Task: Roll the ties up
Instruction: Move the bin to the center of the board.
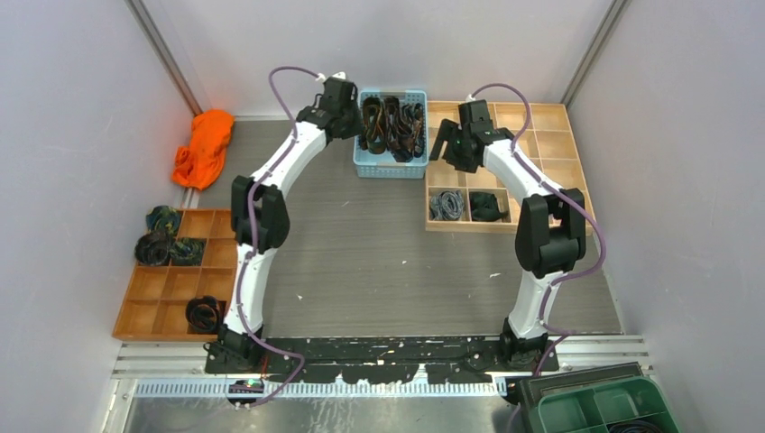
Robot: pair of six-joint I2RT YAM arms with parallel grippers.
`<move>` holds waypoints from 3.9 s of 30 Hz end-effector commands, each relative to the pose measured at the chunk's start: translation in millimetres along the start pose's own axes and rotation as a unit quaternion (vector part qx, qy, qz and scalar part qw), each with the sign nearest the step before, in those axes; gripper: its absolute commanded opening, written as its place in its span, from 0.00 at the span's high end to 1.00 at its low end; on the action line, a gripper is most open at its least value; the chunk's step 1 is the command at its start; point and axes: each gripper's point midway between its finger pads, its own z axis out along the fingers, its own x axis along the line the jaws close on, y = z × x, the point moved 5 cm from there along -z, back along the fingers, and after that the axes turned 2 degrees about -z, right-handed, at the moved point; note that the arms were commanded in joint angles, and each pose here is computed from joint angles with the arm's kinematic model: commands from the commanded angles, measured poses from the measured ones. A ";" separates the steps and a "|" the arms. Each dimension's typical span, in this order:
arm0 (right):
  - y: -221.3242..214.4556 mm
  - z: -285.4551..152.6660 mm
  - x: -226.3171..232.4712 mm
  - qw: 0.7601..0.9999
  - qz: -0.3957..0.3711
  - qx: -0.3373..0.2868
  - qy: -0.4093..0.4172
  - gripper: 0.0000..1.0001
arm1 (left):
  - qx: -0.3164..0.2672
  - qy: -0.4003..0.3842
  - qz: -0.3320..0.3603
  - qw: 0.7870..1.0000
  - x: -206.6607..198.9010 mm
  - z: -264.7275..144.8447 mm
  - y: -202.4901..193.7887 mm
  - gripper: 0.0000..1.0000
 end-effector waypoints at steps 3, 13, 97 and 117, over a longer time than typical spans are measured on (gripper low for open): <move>25.9 -12.5 5.1 0.997 0.026 -0.043 0.050 0.21 | -0.001 -0.022 0.034 0.999 -34.5 18.4 2.4 0.68; 26.5 -9.7 -2.5 0.996 0.041 -0.044 0.063 0.21 | 0.023 -0.011 0.040 0.999 -26.6 60.3 -32.2 0.57; 12.2 51.7 87.1 0.988 -0.084 0.042 0.121 0.53 | 0.006 -0.071 0.027 0.997 -40.0 -78.3 -59.5 0.64; -13.5 92.5 83.7 0.988 -0.124 0.073 0.061 0.68 | 0.030 -0.042 0.040 0.998 -7.9 -103.4 -85.6 0.67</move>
